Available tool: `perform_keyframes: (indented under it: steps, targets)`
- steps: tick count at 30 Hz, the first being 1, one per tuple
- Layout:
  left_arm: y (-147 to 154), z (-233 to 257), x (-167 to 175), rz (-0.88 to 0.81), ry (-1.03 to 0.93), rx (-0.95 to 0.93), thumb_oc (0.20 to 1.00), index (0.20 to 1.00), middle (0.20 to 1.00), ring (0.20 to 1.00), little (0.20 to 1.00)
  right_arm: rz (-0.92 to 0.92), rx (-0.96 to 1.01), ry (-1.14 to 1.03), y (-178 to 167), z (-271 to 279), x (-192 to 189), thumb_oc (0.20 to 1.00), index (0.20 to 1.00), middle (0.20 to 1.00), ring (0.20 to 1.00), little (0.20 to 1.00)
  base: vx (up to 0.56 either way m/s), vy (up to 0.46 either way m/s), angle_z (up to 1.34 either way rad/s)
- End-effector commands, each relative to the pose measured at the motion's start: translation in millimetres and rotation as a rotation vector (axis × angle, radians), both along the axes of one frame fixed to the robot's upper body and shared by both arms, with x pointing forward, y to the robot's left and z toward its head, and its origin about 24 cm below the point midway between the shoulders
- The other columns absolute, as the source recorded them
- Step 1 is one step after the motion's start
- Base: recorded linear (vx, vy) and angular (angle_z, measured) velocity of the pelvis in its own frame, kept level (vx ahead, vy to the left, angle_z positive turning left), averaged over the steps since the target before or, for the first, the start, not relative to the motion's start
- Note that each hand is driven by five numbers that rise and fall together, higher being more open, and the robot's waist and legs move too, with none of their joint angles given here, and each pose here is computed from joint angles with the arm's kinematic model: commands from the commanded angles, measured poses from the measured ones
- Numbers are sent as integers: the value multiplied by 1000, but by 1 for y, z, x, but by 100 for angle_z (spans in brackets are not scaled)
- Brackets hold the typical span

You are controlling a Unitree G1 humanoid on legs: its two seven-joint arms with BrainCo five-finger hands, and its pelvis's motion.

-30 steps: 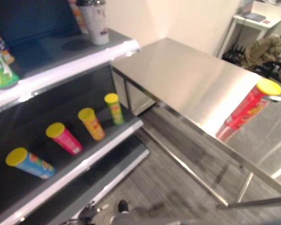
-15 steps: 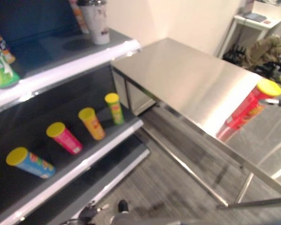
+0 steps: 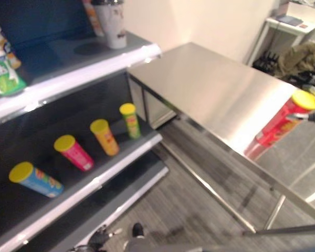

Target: Put the goods on the table back onto the shelves and tidy them up.

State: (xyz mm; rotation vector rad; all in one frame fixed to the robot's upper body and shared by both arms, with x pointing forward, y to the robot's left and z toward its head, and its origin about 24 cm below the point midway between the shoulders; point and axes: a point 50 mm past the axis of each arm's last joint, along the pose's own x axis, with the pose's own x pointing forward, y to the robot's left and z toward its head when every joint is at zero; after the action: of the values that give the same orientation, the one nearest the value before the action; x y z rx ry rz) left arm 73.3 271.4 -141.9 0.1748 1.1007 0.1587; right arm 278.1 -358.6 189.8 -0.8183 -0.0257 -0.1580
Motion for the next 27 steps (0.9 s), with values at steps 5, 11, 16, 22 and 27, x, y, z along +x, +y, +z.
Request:
perform_keyframes:
  steps: [5,11,16,22,27]
  targets:
    - [4,7,25,-76,-54,45,1000,1000,1000,1000,1000,-18,-29,-139,1,40,13,454,454,454,454,454,0,0,0]
    - [3,7,25,-73,-54,40,1000,1000,1000,1000,1000,-16,-29,-109,1,38,16,200,200,200,200,200,0,0,0]
    - [3,7,25,-79,-52,36,1000,1000,1000,1000,1000,-4,-32,-65,-1,35,15,200,200,200,200,200,0,0,0]
    - [5,8,24,-69,-56,32,1000,1000,1000,1000,1000,-5,-25,-87,-2,38,11,200,200,200,200,200,0,0,0]
    - [7,8,24,-33,-54,34,1000,1000,1000,1000,1000,-4,37,-224,5,46,6,200,200,200,200,200,-8,55,0]
